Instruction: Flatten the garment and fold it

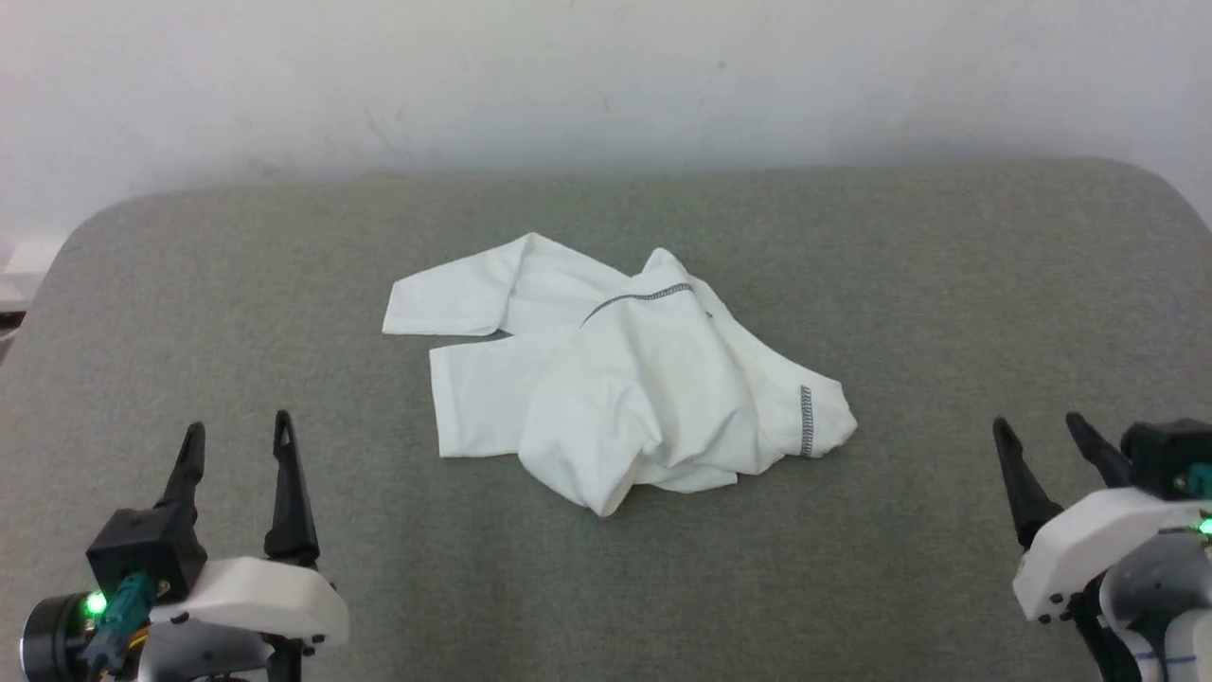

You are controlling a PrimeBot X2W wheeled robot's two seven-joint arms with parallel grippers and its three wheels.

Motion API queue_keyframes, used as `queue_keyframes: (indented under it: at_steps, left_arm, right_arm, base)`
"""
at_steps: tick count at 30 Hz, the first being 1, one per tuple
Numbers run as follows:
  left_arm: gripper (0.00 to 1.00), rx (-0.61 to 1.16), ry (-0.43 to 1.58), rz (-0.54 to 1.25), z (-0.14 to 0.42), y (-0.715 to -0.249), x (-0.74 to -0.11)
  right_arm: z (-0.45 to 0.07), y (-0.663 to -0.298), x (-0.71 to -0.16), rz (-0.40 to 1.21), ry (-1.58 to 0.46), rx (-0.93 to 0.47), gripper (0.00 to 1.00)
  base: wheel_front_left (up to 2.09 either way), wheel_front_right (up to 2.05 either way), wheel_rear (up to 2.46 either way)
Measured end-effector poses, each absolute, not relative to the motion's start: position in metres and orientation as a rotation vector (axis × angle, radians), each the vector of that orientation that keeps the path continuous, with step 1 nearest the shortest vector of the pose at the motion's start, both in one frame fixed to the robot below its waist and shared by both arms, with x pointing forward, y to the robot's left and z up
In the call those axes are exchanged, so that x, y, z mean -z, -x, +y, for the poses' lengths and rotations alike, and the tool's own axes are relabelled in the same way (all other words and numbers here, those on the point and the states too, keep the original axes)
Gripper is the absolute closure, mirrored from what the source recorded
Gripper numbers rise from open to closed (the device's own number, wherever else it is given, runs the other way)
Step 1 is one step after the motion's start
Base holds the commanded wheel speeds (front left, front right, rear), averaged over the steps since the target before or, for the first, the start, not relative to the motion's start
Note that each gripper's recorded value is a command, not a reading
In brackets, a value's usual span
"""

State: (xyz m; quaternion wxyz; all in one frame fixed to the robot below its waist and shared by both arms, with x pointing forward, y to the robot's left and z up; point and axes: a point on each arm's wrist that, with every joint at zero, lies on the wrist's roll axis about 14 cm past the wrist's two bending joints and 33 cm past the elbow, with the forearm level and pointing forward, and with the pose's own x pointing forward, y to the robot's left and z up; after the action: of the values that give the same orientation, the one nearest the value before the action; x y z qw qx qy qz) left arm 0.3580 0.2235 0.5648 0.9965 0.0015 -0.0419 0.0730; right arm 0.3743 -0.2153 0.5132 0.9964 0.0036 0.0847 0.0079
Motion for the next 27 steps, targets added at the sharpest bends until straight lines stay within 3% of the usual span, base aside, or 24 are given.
queue_keyframes:
  at_steps: [8, 15, 27]
  left_arm:
    - [0.00, -0.180, 0.002, -0.099, 0.230, -0.362, -0.564]
    - [0.00, -0.215, 0.004, -0.101, 0.239, -0.365, -0.559]
    - [0.00, -0.239, 0.013, -0.071, 0.242, -0.375, -0.541]
  right_arm:
    - [-0.209, -0.409, -0.467, 0.481, -0.007, -0.116, 0.00]
    - [-0.168, -0.434, -0.443, 0.727, 0.021, -0.291, 0.00]
    - [-0.135, -0.464, -0.406, 0.933, 0.112, -0.423, 0.00]
  base:
    - [0.00, 0.00, 0.00]
    - [0.00, 0.00, 0.00]
    - [0.00, 0.00, 0.00]
